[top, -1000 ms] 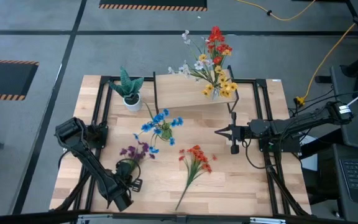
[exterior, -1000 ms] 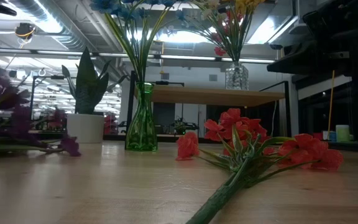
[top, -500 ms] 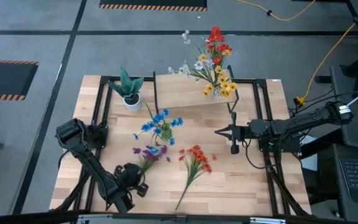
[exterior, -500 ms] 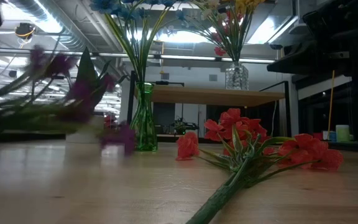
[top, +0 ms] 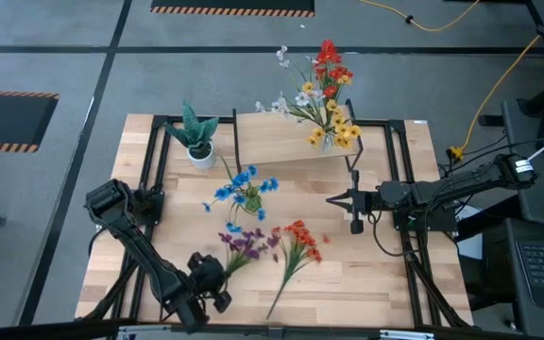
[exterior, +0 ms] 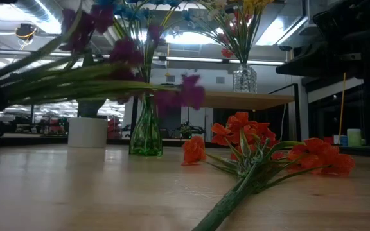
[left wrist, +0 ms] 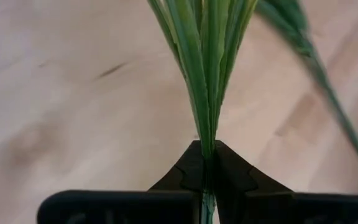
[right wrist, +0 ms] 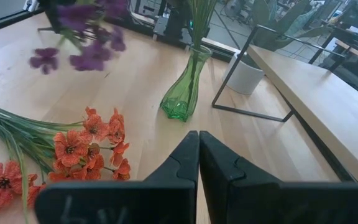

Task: Pick and place flowers into a vace then onto a shelf
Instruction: Put the purple flowers into the green transparent vase

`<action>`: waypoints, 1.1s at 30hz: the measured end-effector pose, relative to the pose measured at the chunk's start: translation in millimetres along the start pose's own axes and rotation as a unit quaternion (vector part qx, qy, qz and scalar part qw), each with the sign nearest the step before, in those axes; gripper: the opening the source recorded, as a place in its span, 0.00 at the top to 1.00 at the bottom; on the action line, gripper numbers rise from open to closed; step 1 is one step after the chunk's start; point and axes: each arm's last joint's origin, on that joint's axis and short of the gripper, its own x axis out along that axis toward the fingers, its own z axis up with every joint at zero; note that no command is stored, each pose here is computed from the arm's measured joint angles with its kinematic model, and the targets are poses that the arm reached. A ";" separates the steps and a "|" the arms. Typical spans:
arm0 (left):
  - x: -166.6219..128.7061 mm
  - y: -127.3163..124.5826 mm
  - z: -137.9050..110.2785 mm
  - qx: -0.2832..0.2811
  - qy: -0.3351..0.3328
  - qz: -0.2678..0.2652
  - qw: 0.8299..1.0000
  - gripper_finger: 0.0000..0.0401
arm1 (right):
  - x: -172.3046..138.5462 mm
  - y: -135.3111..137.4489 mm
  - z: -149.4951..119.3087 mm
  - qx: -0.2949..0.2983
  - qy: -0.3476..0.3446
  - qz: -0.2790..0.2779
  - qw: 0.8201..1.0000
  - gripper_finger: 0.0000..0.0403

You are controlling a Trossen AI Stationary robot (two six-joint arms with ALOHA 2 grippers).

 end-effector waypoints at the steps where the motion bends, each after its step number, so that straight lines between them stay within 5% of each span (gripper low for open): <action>1: 0.0 -2.3 -0.1 0.006 0.000 -0.009 1.000 0.98 | 0.0 0.0 0.0 0.000 0.000 0.000 1.000 0.96; 18: 33.8 -36.7 46.0 0.071 -0.001 -0.119 0.990 0.98 | 0.0 0.0 0.0 0.000 0.000 0.000 1.000 0.96; 25: 45.6 -47.2 73.8 0.203 -0.091 -0.136 0.965 0.98 | 0.0 0.0 0.0 0.003 0.000 0.000 1.000 0.96; 33: 40.6 -53.7 86.7 0.285 -0.227 -0.064 0.929 0.98 | 0.0 0.0 -0.1 0.020 0.000 0.000 1.000 0.96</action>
